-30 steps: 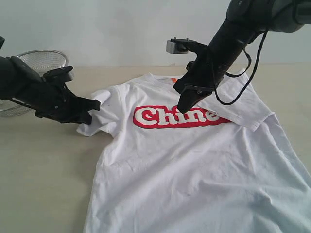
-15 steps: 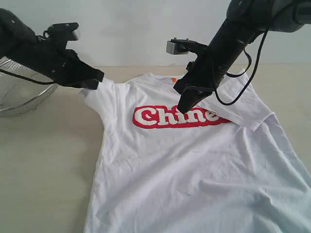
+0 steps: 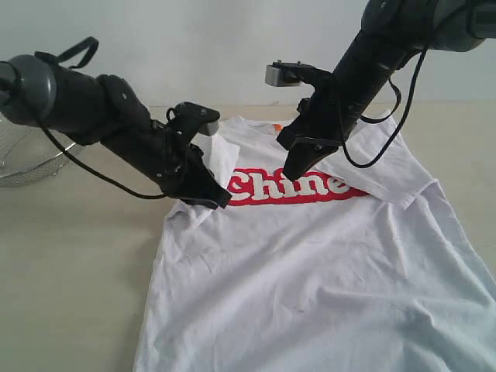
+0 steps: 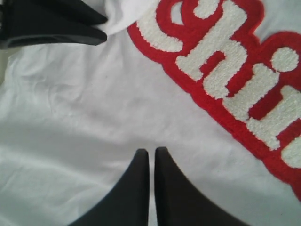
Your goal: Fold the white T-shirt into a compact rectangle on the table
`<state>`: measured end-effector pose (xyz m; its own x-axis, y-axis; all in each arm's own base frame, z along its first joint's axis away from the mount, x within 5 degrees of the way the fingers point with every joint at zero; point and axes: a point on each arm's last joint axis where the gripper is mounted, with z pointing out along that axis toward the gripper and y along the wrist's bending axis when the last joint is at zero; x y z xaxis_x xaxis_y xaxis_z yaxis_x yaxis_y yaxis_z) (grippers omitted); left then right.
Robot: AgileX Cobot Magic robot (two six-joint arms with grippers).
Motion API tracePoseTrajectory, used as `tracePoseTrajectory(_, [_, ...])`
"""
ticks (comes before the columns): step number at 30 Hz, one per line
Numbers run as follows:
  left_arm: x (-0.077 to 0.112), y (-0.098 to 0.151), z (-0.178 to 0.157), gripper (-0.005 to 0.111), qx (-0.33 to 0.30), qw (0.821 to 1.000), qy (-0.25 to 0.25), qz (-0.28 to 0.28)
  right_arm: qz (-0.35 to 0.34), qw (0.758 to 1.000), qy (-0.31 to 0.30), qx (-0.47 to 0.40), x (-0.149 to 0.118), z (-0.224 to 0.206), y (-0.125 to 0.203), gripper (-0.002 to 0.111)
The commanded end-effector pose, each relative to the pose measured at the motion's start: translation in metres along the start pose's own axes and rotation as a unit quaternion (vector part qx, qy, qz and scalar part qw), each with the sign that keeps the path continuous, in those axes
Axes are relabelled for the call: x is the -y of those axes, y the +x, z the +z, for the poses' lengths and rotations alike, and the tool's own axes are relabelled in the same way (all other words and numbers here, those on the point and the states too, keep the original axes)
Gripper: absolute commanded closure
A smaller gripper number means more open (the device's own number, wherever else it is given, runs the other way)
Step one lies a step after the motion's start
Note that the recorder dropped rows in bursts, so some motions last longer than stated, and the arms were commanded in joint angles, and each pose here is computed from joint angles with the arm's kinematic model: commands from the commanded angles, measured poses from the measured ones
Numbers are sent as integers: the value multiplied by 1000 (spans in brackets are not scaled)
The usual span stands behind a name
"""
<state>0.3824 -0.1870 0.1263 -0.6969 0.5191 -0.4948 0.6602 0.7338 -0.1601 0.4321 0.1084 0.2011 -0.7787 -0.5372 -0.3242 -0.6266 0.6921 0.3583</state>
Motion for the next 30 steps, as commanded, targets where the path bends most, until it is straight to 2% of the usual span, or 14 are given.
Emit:
tracePoseTrajectory(1, [5, 8, 15, 102, -35, 999, 25, 1, -2, 1000, 8, 9, 1, 0, -2, 109])
tracePoseTrajectory(9, [23, 2, 17, 102, -33, 998, 37, 50, -1, 999, 28, 35, 4, -1, -6, 109])
tracePoseTrajectory(17, [25, -5, 16, 101, -20, 998, 38, 50, -5, 998, 40, 56, 2, -8, -10, 107])
tracePoseTrajectory(20, [25, -9, 14, 87, -15, 998, 38, 52, -8, 997, 44, 62, 0, -13, -11, 100])
tracePoseTrajectory(24, [27, -15, 11, 49, -10, 998, 48, 32, -14, 995, 56, 80, -4, -23, -14, 86])
tracePoseTrajectory(26, [30, -19, 8, 38, -6, 998, 64, 14, -17, 993, 67, 96, -5, -29, -17, 79])
tracePoseTrajectory(30, [37, -33, -5, 40, 1, 996, 92, 17, -23, 988, 86, 123, -9, -42, -21, 70])
